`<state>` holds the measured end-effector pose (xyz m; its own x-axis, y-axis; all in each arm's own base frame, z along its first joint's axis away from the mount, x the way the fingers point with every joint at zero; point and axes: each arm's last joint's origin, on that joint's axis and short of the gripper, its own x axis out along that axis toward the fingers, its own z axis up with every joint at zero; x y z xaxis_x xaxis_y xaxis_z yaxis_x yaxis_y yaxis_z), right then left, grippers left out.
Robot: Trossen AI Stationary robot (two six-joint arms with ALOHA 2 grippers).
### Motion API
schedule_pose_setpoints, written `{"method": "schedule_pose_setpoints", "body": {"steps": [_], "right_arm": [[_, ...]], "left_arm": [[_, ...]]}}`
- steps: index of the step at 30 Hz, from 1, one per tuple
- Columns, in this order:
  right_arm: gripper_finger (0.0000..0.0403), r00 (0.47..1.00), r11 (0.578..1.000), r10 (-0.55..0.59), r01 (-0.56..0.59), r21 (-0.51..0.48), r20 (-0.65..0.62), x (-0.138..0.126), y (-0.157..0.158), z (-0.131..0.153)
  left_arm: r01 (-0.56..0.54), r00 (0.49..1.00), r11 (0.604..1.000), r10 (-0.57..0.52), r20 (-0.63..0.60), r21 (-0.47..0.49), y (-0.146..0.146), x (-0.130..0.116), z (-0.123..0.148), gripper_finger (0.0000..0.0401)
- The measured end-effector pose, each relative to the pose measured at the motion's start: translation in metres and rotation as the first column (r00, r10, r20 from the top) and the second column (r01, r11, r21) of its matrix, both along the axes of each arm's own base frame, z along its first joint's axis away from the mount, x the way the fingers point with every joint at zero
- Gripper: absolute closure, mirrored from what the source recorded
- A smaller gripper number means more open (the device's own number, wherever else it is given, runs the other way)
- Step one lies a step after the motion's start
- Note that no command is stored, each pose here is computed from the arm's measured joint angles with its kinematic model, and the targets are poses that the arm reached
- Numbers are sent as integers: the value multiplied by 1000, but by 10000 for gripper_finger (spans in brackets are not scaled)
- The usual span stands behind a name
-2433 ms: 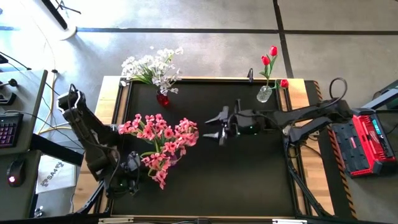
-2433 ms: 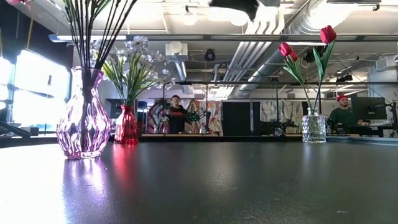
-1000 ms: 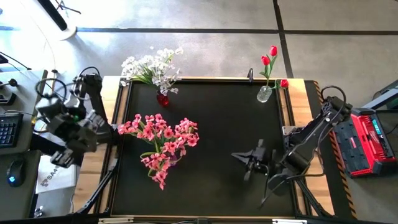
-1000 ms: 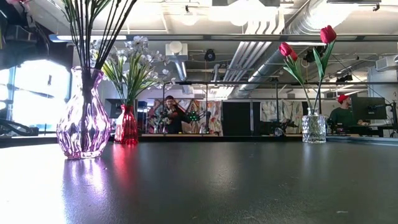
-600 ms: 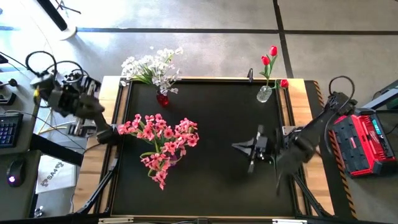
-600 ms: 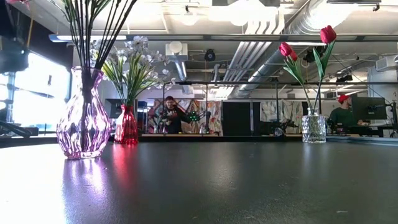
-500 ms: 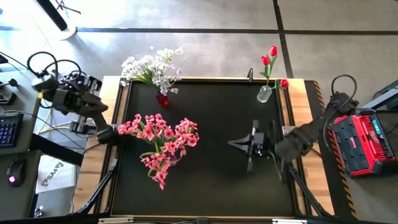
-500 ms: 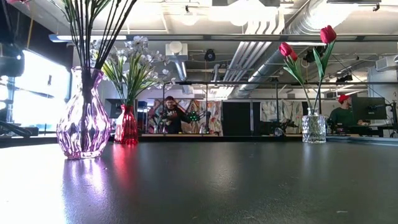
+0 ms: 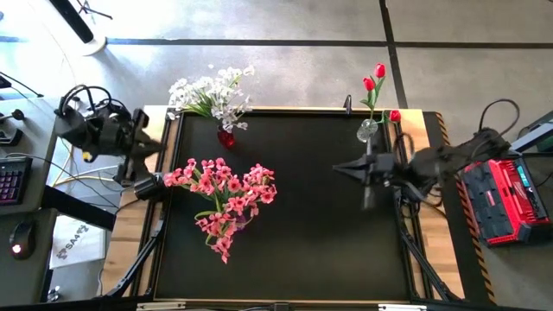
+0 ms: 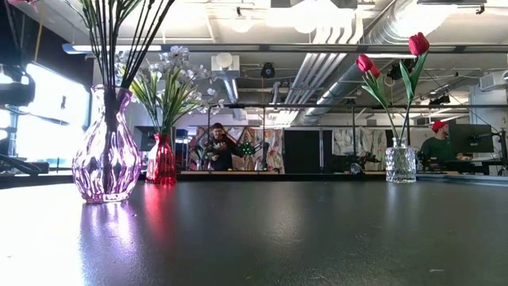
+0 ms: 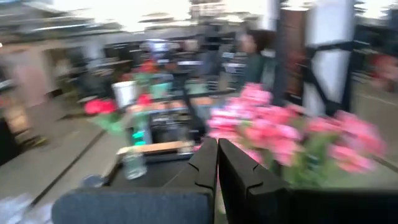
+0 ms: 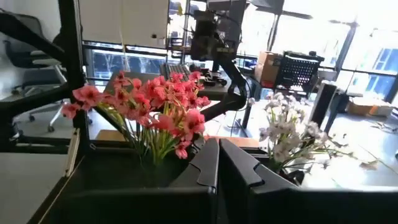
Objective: Sort flowers into vase by color
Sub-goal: Return to Home Position
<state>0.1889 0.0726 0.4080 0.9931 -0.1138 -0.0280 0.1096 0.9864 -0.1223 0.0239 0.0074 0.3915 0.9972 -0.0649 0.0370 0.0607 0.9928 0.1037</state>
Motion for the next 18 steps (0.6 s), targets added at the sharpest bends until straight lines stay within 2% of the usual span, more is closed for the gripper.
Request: {"method": "schedule_pose_setpoints", "body": {"steps": [3, 6, 10, 13, 18], "right_arm": [[403, 1000, 1000, 0, 0, -7, -5, -15, -12, 4], [403, 1000, 1000, 28, -28, -2, 6, -19, -22, 7], [403, 997, 997, 73, -73, -14, 16, -19, -34, 9], [403, 996, 996, 92, -92, -19, 9, -17, -41, 9], [403, 993, 993, 115, -115, -20, 2, -12, -49, 7]], "left_arm": [[-129, 992, 990, 129, -4, -51, 8, -2, 0, 401], [-167, 986, 983, 168, -3, -70, 14, -4, -1, 401], [-115, 993, 986, 117, 3, -123, 16, -5, -1, 401], [-76, 997, 992, 78, 18, -101, 1, 2, -5, 401], [12, 985, 987, 16, 173, -158, -17, 7, -1, 401]]}}
